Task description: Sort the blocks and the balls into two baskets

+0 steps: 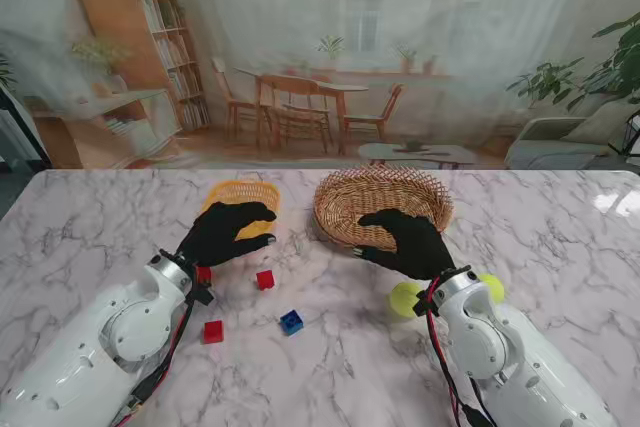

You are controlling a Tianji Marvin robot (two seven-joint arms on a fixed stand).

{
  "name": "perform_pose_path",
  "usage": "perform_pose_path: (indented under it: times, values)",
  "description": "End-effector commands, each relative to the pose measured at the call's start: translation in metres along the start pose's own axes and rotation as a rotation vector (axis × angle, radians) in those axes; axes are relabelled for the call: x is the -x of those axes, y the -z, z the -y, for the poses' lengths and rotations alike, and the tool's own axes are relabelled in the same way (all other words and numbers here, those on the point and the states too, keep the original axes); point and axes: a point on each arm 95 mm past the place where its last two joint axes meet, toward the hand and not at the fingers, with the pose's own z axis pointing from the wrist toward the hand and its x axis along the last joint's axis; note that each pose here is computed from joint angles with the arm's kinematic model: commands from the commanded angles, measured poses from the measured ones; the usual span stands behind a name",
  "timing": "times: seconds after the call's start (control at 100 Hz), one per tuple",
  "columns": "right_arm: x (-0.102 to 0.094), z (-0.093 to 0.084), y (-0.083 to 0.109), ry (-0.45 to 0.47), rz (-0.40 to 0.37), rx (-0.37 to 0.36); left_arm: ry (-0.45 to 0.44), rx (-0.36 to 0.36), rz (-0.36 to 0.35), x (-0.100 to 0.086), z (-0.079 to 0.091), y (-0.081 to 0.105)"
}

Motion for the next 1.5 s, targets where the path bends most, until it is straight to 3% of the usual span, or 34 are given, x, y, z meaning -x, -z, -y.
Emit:
perform_pose_path:
  times: [0.0,0.61,1.16,1.49]
  values:
    - [-0.002,0.001,0.003,0.0,0.001,0.003,0.004,0.016,-0.007,-0.002,-0.003,0.001]
    - [-0.003,-0.002,0.006,0.014,-0.008,0.033,0.014,0.017,-0.009,0.002,-0.005,-0.003]
    - [-0.009,-0.018,0.042,0.039,0.034,0.153,0.0,0.019,-0.025,-0.002,-0.005,0.003]
    - [-0.007,-0.017,0.043,0.031,0.033,0.159,-0.048,0.135,0.061,0.013,0.004,0.015]
